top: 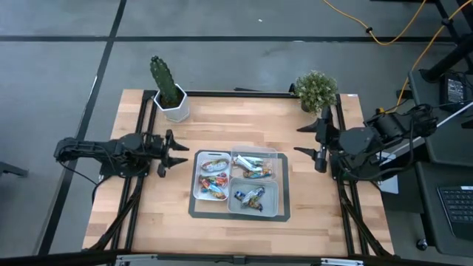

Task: Pick and place Granola Bars by type
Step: Return to Home Position

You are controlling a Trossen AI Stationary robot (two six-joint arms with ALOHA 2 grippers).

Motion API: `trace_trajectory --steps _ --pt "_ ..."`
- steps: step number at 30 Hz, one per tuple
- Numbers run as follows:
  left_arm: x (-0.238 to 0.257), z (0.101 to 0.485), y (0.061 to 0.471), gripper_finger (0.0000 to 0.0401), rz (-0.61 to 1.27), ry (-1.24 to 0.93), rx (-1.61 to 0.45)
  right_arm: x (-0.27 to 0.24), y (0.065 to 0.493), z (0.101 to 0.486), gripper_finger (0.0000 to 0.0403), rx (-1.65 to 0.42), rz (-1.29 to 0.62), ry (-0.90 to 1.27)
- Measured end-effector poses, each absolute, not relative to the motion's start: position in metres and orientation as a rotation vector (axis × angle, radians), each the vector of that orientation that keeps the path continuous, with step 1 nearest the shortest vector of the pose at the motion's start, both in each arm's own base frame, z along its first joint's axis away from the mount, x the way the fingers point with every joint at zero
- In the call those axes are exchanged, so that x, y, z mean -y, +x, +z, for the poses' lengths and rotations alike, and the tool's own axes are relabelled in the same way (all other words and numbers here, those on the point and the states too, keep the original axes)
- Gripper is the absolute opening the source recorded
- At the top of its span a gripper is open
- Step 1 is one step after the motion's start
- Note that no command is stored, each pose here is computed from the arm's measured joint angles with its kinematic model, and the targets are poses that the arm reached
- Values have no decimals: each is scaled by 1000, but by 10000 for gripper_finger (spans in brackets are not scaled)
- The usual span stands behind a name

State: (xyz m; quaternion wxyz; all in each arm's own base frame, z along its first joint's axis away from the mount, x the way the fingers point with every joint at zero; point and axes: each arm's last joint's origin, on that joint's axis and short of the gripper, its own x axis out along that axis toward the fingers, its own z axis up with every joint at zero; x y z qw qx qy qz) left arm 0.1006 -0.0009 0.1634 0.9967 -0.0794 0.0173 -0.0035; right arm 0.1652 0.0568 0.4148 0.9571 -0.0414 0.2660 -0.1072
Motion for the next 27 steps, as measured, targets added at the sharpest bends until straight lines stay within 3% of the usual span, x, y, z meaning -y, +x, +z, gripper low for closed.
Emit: trace_trajectory --steps 6,12,21,27 --pt "0 160 103 194 10 -74 -69 -58 169 414 277 -489 -222 -101" --pt "0 161 103 197 12 -87 -67 -56 150 399 277 -288 -154 -152" --pt "0 161 103 195 13 -90 -66 -26 85 341 277 125 61 -154" --pt "0 161 103 197 13 -90 -65 -17 52 287 277 180 256 33"
